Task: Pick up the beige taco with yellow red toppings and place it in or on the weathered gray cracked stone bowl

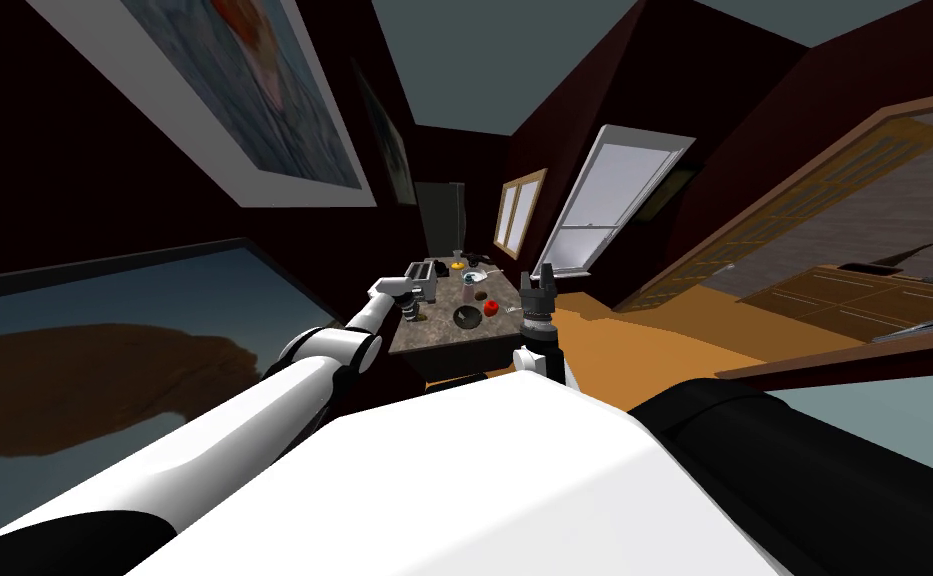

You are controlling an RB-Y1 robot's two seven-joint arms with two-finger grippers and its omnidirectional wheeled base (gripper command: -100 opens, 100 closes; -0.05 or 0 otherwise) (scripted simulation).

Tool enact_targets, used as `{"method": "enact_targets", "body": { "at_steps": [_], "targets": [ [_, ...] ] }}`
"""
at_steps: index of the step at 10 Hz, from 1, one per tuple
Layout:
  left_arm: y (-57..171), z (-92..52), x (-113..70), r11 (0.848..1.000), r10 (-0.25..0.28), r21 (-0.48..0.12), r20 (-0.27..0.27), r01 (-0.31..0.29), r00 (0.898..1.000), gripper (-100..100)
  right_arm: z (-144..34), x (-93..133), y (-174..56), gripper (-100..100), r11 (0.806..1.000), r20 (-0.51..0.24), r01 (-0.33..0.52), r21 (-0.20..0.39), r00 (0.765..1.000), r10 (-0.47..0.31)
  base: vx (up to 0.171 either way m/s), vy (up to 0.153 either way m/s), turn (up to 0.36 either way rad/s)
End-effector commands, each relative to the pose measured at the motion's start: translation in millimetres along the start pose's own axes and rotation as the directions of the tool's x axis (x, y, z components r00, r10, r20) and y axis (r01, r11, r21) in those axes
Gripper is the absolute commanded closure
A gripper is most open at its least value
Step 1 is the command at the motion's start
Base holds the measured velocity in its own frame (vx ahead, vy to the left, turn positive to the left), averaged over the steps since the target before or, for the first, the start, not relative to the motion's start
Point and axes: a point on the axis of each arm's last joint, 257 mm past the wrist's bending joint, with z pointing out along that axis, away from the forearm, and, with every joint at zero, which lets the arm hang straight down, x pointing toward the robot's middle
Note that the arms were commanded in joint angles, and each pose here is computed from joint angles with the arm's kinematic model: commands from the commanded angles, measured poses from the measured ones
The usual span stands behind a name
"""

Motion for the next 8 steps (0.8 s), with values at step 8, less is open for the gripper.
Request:
{"method": "enact_targets", "body": {
  "at_steps": [8],
  "targets": [
    [0, -55.8, 72.9, 0.997, -0.054, -0.057, -0.215, 0.043, 0.975, 100, 0.0, 0, 0, 0, 1.000, 0.000, 0.000, 0.000, 1.000, 0.000, -0.027, -0.168, -0.027]
  ]
}}
